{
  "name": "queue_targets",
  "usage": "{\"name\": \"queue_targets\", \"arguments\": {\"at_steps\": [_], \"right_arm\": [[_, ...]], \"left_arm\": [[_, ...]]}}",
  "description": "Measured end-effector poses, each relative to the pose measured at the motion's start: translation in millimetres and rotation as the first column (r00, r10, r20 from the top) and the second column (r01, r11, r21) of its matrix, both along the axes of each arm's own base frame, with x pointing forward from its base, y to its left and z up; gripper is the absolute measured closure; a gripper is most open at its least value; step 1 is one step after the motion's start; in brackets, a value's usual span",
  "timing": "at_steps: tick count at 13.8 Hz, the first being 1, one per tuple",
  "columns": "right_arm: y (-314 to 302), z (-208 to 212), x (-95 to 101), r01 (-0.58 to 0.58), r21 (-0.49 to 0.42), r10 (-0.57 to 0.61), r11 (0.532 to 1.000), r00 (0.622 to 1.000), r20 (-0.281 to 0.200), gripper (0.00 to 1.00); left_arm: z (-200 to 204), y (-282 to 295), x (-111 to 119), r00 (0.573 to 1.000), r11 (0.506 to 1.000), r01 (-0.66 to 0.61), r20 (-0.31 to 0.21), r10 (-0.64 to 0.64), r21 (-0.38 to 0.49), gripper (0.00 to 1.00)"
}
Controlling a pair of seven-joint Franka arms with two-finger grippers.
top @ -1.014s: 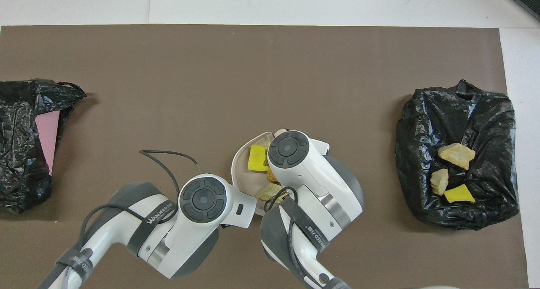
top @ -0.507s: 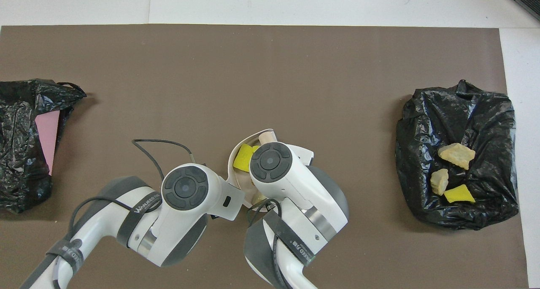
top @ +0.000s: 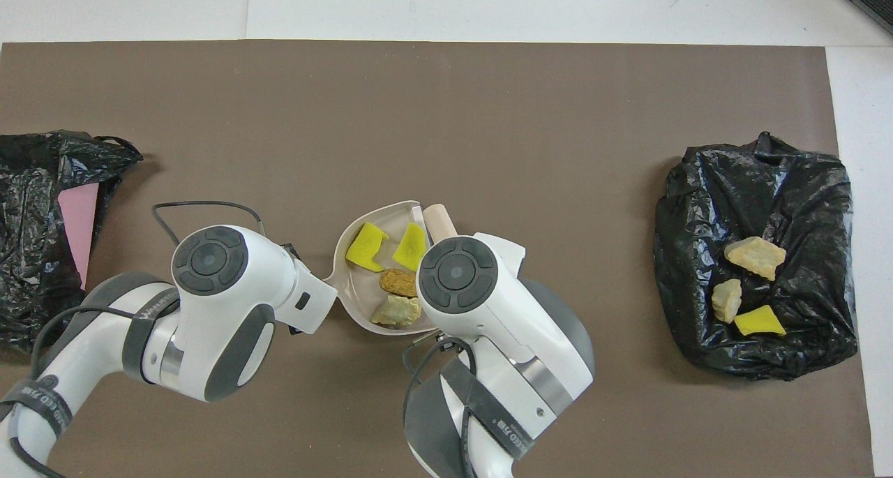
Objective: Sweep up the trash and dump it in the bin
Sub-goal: 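Carry the full dustpan to the near trash bag with the left gripper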
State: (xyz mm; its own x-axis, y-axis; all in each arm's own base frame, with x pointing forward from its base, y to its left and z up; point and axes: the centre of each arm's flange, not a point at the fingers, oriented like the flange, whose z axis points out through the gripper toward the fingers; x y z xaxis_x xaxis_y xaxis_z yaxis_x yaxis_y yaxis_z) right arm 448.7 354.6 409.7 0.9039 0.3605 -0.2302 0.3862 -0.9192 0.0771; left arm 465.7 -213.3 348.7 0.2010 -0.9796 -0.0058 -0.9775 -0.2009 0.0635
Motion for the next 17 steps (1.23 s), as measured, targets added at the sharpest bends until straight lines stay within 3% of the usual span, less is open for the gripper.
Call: {"name": "queue_targets", "arguments": {"at_steps": [3,6,10,13,17], "right_arm": [[-2,11,-1.2,0.011,0.008,-0.011,1.0,1.0,0.017,0.74],[-2,18,-3.2,0.111,0.004,-0.111,0.994,0.993,0.036,0.74],[3,14,-26.8,0.236,0.062,-0.236,0.97,0.972,-0.001,0.74],[19,0,-79.7,0.263,0.073,-0.263,0.962,0.965,-0.015,0.74],[64,-24,-160.4,0.293,0.051,-0.294,0.955,0.956,0.02,0.74]], "left_arm": [[1,30,13,1.0,0.999,0.022,-0.008,-0.022,-0.04,0.69],[9,70,31,0.999,0.993,0.052,0.006,-0.051,-0.108,0.69],[52,106,59,0.997,0.987,0.074,0.017,-0.072,-0.143,0.69],[90,127,75,0.997,0.985,0.081,0.027,-0.078,-0.153,0.69],[131,181,96,0.998,0.985,0.064,0.026,-0.06,-0.163,0.69]]}}
